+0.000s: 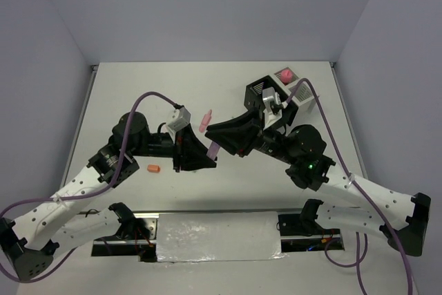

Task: Sort the stationery into containers
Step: Close the pen cap on the pen.

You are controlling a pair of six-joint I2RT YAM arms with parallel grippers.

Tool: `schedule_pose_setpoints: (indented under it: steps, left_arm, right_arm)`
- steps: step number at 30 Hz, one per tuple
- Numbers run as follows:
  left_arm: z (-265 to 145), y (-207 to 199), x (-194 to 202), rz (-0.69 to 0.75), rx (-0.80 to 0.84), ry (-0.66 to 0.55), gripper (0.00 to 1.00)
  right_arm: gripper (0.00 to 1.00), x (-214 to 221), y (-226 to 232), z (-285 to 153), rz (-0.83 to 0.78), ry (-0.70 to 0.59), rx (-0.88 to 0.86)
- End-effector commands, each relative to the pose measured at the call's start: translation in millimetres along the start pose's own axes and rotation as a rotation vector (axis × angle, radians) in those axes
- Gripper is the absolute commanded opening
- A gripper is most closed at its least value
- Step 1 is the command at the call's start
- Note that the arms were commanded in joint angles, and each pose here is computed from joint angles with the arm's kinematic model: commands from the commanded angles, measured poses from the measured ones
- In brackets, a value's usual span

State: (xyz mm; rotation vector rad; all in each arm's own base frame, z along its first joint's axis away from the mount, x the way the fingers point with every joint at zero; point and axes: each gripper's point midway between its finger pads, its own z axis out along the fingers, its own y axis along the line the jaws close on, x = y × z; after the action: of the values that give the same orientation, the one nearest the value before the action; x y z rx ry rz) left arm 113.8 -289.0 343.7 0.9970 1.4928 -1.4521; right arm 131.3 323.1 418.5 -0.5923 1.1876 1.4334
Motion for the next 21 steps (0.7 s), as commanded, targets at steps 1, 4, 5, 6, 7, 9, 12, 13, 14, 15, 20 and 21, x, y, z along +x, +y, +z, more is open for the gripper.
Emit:
schedule_pose_setpoints:
  steps: [1,4,5,6,7,9,12,13,14,15,20,21]
  left_arm:
    - [-24,-42,-127,0.284,0.049,-0.354,0.00]
    - [-27,-47,-137,0.303,0.065,-0.367,0.00]
    - [-27,-48,-138,0.309,0.070,-0.370,0.00]
    - [-28,-51,-142,0.316,0.074,-0.376,0.00]
    - [-29,-51,-144,0.320,0.076,-0.379,0.00]
    - [-32,-50,-148,0.322,0.062,-0.390,0.00]
    - [-36,-57,-155,0.339,0.097,-0.406,0.00]
    - [-36,-55,-158,0.336,0.090,-0.405,0.00]
    - [-36,-52,-160,0.340,0.074,-0.407,0.00]
    - [-36,-52,-162,0.343,0.075,-0.407,0.00]
    - [-39,-51,-169,0.361,0.062,-0.419,0.00]
    - [-37,-50,-169,0.359,0.066,-0.412,0.00]
  right_arm:
    - [0.00,110,-10,-24,0.132,0.351,-0.012]
    - [0.00,126,-15,-27,0.160,0.382,-0.006]
    - [0.00,128,-15,-27,0.163,0.380,-0.008]
    - [0.00,135,-16,-30,0.174,0.395,-0.011]
    - [0.00,139,-18,-31,0.182,0.399,-0.006]
    - [0.00,145,-19,-34,0.194,0.397,-0.008]
    - [0.00,157,-22,-39,0.215,0.415,-0.006]
    - [0.00,161,-22,-40,0.225,0.421,-0.006]
    - [0.00,162,-20,-40,0.231,0.424,-0.019]
    - [0.00,168,-20,-43,0.245,0.442,-0.024]
    - [0.00,183,-19,-50,0.283,0.457,-0.042]
    - [0.00,187,-19,-52,0.297,0.466,-0.040]
